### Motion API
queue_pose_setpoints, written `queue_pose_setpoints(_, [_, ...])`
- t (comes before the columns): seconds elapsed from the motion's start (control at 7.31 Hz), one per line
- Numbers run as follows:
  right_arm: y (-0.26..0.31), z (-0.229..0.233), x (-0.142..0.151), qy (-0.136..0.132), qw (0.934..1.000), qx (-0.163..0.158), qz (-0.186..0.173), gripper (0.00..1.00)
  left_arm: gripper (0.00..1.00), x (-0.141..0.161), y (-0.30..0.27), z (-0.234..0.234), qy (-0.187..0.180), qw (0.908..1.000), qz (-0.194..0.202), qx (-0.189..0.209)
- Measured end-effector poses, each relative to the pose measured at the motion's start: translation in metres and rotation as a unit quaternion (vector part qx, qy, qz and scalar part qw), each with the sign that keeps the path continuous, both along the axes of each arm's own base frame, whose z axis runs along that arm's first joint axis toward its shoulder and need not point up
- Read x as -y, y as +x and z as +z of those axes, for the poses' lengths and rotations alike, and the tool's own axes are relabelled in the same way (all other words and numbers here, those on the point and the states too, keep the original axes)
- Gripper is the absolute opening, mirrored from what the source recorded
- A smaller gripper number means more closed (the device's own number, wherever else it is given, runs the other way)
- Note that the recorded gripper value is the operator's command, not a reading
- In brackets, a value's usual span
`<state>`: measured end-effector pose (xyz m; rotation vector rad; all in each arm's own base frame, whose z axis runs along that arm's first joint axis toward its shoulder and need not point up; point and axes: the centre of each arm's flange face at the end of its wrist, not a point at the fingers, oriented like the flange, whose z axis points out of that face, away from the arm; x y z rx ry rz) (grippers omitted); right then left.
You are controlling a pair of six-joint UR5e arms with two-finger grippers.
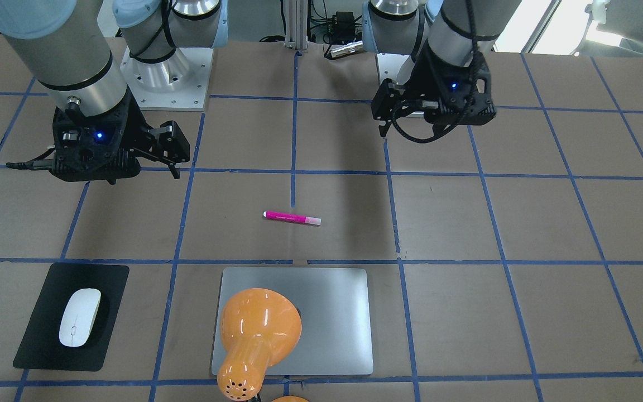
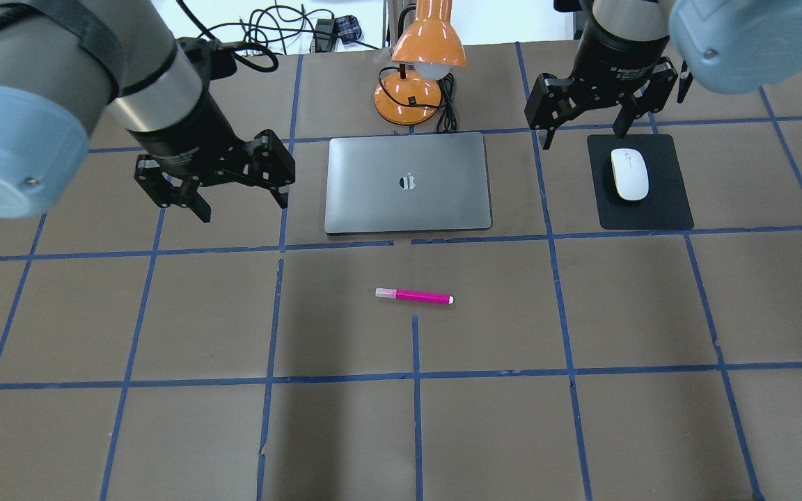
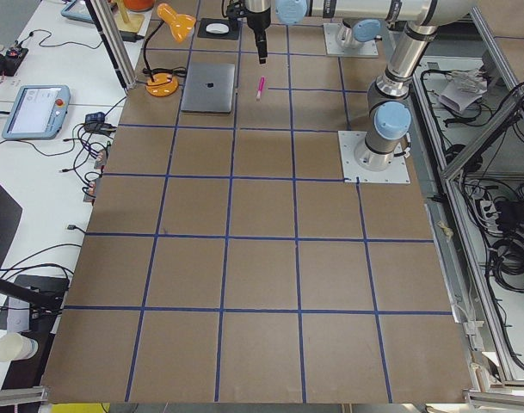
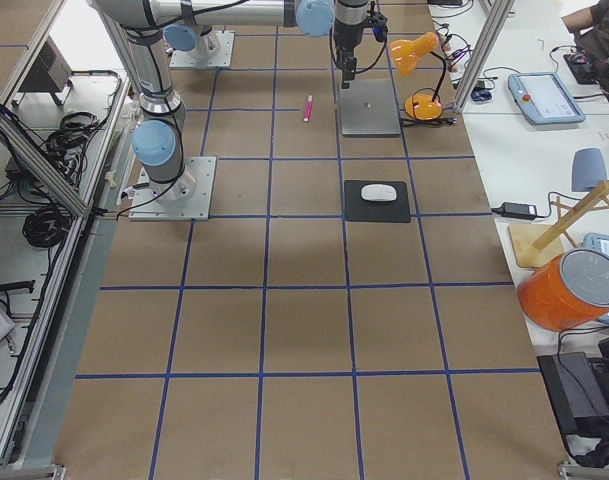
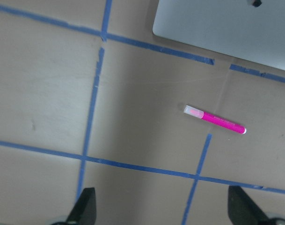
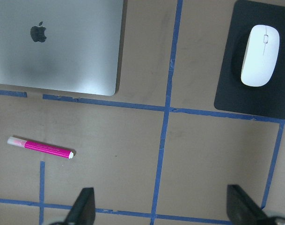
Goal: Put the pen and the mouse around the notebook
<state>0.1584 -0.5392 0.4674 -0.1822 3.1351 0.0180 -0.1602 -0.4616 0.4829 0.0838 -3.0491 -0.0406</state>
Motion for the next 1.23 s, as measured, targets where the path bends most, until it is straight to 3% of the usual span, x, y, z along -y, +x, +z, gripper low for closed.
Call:
queue_pose_setpoints(0.27, [0.000, 0.000, 0.000, 0.000, 1.0000, 0.000, 0.000, 1.00, 1.00, -0.002, 0.022, 0.016, -0.022, 0.9996, -0.020, 0.001])
queue_pose_setpoints(0.82, [0.000, -0.001, 0.000, 0.001, 1.0000, -0.001, 0.002, 1.00, 1.00, 0.001, 0.036, 0.021, -0.039, 0.9983, -0.020, 0.037])
queue_pose_setpoints(1.23, [0.000, -0.002, 0.000, 0.002, 1.0000, 0.000, 0.001, 1.00, 1.00, 0.001, 0.036, 0.022, -0.041, 0.9983, -0.014, 0.038])
